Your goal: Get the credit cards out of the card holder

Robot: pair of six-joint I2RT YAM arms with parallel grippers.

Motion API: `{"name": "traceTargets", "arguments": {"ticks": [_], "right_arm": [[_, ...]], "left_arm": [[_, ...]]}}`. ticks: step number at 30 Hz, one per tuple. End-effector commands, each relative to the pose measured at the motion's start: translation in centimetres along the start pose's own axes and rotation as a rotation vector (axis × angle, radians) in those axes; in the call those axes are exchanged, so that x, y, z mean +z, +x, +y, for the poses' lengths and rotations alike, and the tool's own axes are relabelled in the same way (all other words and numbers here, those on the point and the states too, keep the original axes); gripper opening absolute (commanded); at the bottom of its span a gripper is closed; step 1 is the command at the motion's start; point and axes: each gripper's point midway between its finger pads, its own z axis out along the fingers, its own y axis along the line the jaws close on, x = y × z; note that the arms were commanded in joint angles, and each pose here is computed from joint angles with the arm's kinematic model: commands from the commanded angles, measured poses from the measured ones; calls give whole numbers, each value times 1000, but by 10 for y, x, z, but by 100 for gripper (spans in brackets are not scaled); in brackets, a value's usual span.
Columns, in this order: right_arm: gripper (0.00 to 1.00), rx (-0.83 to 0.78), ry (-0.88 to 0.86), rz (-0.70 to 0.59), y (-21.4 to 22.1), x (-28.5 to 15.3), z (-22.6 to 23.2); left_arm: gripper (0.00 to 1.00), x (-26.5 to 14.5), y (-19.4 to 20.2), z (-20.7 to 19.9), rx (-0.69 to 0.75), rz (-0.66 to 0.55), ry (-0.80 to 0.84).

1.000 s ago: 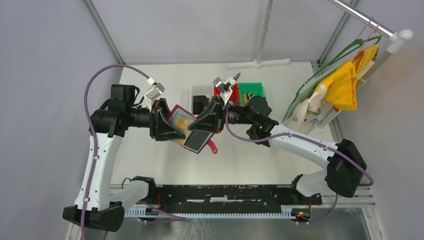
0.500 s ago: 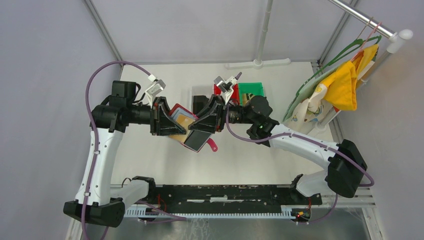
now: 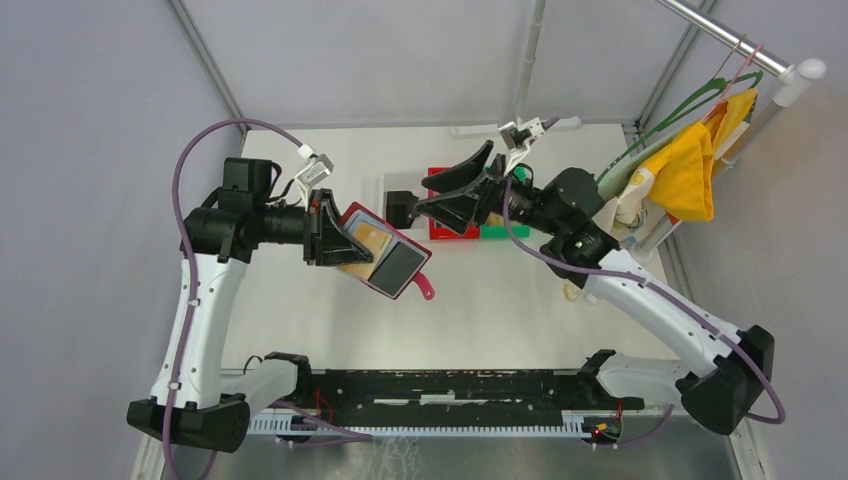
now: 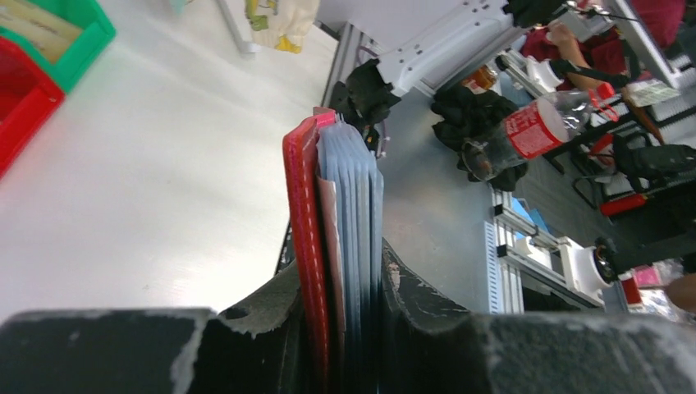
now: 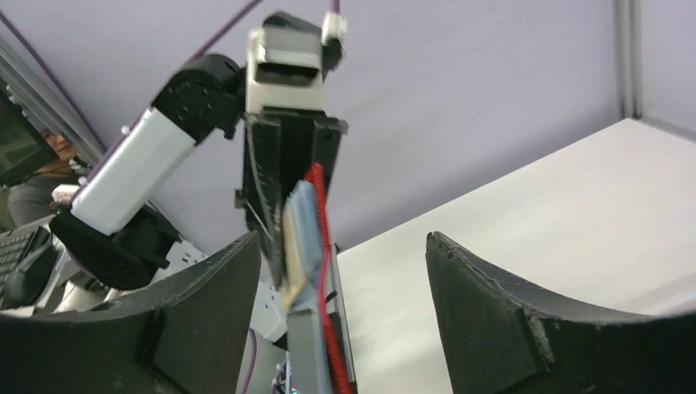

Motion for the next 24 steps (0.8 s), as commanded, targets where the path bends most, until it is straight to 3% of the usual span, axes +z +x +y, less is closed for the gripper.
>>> {"name": "traceTargets", "arguments": {"ticks": [1, 10, 24], "right_arm": [[75, -73, 89, -57, -37, -6, 12], [74, 127, -85, -33, 18, 14, 44], [70, 297, -159, -58, 52, 20, 38]], "left_arm": [[12, -1, -17, 14, 14, -23, -86], [10, 1, -23, 31, -51, -26, -136], [4, -1, -42, 4, -61, -69, -70]]}}
